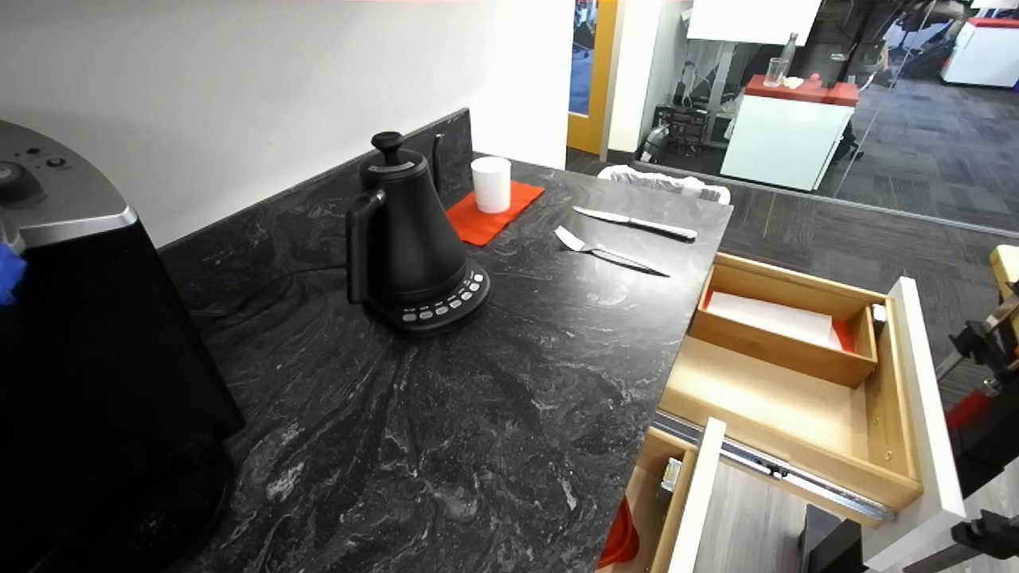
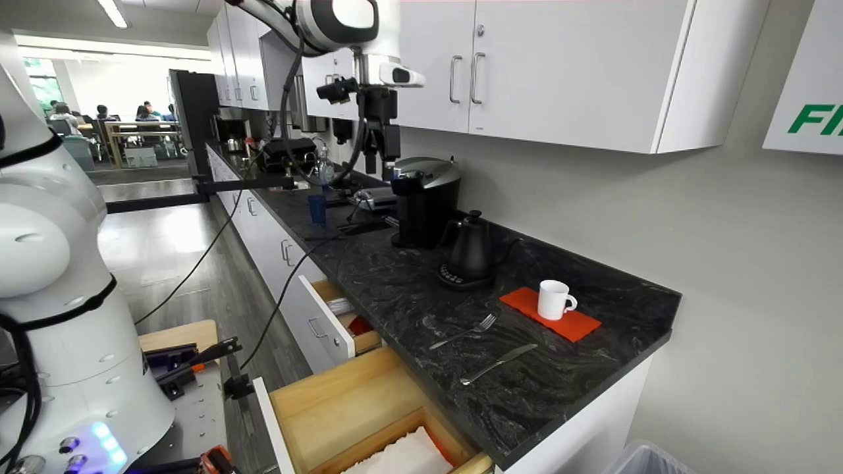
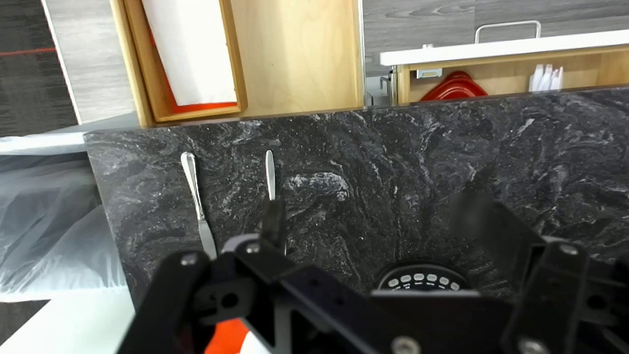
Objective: Put the silver fork and silver knife inside the open drawer
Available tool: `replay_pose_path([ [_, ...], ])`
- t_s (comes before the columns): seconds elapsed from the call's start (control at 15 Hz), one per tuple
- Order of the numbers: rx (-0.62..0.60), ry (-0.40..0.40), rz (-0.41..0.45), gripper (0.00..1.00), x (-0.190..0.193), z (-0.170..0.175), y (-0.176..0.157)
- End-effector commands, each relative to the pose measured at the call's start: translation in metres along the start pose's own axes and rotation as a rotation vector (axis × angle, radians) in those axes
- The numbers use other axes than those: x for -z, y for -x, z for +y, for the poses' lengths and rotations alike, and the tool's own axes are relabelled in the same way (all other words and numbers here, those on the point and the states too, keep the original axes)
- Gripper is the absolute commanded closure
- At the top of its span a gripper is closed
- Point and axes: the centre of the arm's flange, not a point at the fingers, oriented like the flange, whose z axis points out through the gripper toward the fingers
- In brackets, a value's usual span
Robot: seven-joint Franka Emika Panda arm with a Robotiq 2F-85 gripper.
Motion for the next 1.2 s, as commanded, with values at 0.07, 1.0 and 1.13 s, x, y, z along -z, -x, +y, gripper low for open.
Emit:
replay_pose_path([
  [0.07, -0.026, 0.013, 0.025, 0.0, -0.072, -0.007, -0.068],
  [1.0, -0.09, 0.017, -0.006, 0.0, -0.169, 0.037, -0.095],
  [1.13, -0.095, 0.028, -0.021, 0.0, -0.187, 0.043, -0.103],
])
